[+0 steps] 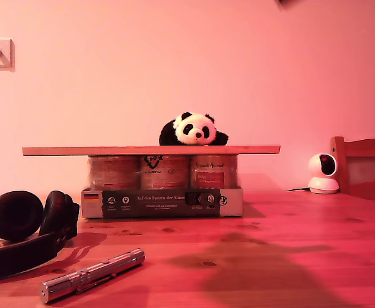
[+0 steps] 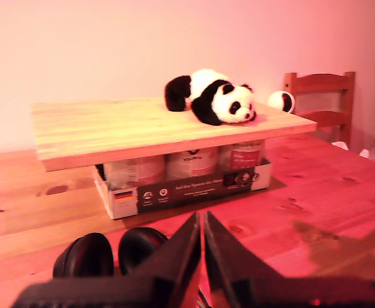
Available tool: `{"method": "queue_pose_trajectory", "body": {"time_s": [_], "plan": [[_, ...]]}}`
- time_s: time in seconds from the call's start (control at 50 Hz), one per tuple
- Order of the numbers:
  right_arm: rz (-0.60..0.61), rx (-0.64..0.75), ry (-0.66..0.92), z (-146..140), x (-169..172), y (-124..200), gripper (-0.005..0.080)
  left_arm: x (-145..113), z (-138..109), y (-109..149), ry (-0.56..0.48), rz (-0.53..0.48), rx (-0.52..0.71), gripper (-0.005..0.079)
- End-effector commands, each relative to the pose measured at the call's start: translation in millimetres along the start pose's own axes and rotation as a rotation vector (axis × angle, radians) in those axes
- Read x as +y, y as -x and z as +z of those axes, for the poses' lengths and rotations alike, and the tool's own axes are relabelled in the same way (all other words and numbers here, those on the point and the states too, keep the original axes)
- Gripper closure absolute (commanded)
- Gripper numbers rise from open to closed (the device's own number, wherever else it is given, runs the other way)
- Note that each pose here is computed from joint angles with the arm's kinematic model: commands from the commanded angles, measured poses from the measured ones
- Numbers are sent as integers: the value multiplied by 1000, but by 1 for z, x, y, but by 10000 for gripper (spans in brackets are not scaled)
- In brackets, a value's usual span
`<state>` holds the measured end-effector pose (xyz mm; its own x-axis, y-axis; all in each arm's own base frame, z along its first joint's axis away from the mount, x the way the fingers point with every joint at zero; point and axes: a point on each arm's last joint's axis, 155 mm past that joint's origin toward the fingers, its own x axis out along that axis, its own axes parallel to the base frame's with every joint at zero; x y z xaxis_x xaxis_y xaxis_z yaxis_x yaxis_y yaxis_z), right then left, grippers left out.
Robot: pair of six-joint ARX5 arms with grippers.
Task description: Pick up the stuffed panda toy and place it on the shelf behind you
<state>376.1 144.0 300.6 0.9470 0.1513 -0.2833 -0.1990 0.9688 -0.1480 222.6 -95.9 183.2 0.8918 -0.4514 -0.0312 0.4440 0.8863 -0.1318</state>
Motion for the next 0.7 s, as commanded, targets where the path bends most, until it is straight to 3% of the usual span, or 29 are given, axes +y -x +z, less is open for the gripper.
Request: {"method": "queue_pose_trajectory", "body": {"time_s": [0.0, 0.32, 0.68], "plan": [[-13, -40, -21, 0, -12, 6, 717, -3, 8, 2, -8, -8, -25, 764], [-49, -121, -88, -36, -64, 6, 717, -2, 8, 2, -7, -7, -24, 764], [-25, -186, -103, -64, -72, 30, 717, 0, -12, 2, 13, 3, 54, 764]]}}
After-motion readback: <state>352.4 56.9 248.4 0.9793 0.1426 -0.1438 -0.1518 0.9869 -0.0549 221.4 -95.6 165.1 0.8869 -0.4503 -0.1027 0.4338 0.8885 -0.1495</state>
